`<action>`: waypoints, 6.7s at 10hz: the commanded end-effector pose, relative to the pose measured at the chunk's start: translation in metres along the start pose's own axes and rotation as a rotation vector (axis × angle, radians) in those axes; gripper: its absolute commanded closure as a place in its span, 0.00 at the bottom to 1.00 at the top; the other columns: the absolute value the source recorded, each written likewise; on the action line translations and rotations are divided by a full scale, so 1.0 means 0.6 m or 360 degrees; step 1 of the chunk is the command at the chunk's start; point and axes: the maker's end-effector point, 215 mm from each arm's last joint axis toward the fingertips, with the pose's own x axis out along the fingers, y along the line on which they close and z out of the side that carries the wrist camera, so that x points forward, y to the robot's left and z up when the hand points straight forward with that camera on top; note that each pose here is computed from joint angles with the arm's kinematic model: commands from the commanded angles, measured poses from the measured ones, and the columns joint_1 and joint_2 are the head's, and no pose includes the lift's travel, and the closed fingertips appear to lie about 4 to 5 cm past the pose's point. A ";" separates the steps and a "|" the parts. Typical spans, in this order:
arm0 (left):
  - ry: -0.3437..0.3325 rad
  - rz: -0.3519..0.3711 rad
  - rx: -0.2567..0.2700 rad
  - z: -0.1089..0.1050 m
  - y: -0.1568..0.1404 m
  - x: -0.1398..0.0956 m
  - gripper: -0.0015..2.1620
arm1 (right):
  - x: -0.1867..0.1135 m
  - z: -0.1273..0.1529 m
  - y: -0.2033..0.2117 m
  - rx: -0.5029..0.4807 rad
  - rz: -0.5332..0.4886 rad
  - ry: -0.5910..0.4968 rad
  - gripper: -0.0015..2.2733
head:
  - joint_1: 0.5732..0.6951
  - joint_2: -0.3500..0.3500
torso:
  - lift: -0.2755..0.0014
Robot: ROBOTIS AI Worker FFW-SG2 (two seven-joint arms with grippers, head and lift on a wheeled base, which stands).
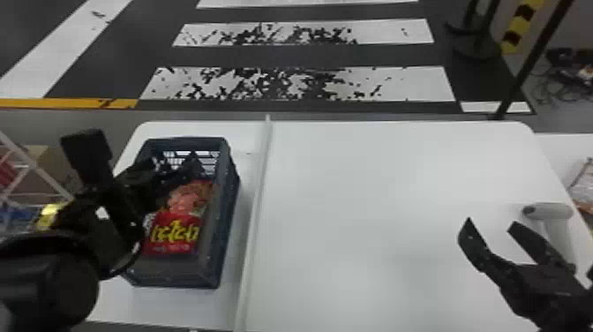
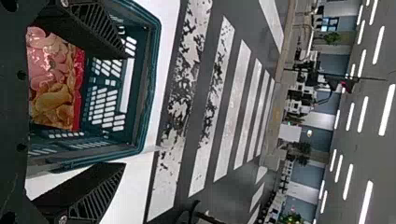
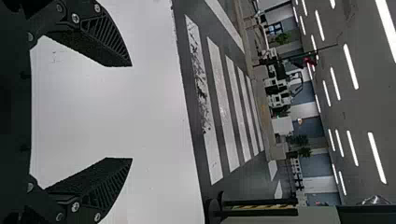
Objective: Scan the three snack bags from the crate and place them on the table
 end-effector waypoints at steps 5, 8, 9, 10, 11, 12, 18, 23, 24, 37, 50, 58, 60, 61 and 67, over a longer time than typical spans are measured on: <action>0.0474 0.0105 0.0059 -0.096 0.012 0.030 0.07 | 0.010 -0.010 -0.005 0.0002 0.0007 0.0023 0.08 | 1.00 0.64 | 0.77; 0.0786 0.0194 0.0104 -0.149 0.034 0.018 0.07 | 0.017 -0.016 0.001 0.0009 0.0017 0.0027 0.08 | 1.00 0.65 | 0.77; 0.0948 0.0224 0.0131 -0.172 0.042 0.003 0.07 | 0.019 -0.016 0.001 0.0010 0.0018 0.0025 0.08 | 1.00 0.65 | 0.77; 0.1008 0.0227 0.0127 -0.178 0.048 -0.003 0.07 | 0.019 -0.019 0.002 0.0011 0.0019 0.0030 0.08 | 1.00 0.66 | 0.77; 0.1014 0.0222 0.0132 -0.177 0.052 -0.004 0.07 | 0.020 -0.021 0.003 0.0013 0.0021 0.0028 0.08 | 1.00 0.67 | 0.77; 0.1020 0.0235 0.0146 -0.177 0.057 -0.005 0.07 | 0.022 -0.019 0.007 0.0014 0.0026 0.0023 0.08 | 1.00 0.68 | 0.77; 0.1098 0.0246 0.0144 -0.214 0.071 -0.014 0.07 | 0.028 -0.018 0.025 0.0004 0.0052 0.0019 0.08 | 1.00 0.72 | 0.77; 0.1170 0.0265 0.0118 -0.260 0.094 -0.042 0.07 | 0.041 -0.018 0.058 -0.0029 0.0104 0.0025 0.08 | 1.00 0.76 | 0.77; 0.1164 0.0256 0.0096 -0.261 0.097 -0.040 0.07 | 0.041 -0.016 0.062 -0.0035 0.0113 0.0023 0.08 | 1.00 0.78 | 0.77; 0.1078 0.0103 0.0051 -0.269 0.069 0.066 0.62 | 0.031 -0.021 0.057 -0.0085 0.0118 0.0055 0.08 | 1.00 0.75 | 0.77; 0.0805 0.0169 0.0024 -0.147 0.065 -0.041 0.80 | 0.009 -0.008 0.060 -0.0088 0.0117 0.0035 0.08 | 1.00 0.78 | 0.77; 0.0598 0.0126 0.0066 -0.059 0.036 -0.120 0.80 | -0.005 -0.002 0.068 -0.0088 0.0124 0.0029 0.08 | 1.00 0.78 | 0.77; 0.0533 0.0142 0.0111 -0.037 0.032 -0.146 0.80 | -0.007 -0.003 0.064 -0.0078 0.0119 0.0030 0.08 | 1.00 0.78 | 0.77; 0.0526 0.0142 0.0115 -0.035 0.030 -0.150 0.80 | -0.007 -0.001 0.063 -0.0077 0.0119 0.0028 0.08 | 1.00 0.78 | 0.77; 0.0368 0.0125 0.0086 -0.030 0.035 -0.099 0.80 | -0.013 0.002 0.042 -0.0068 0.0096 0.0030 0.08 | 1.00 0.76 | 0.77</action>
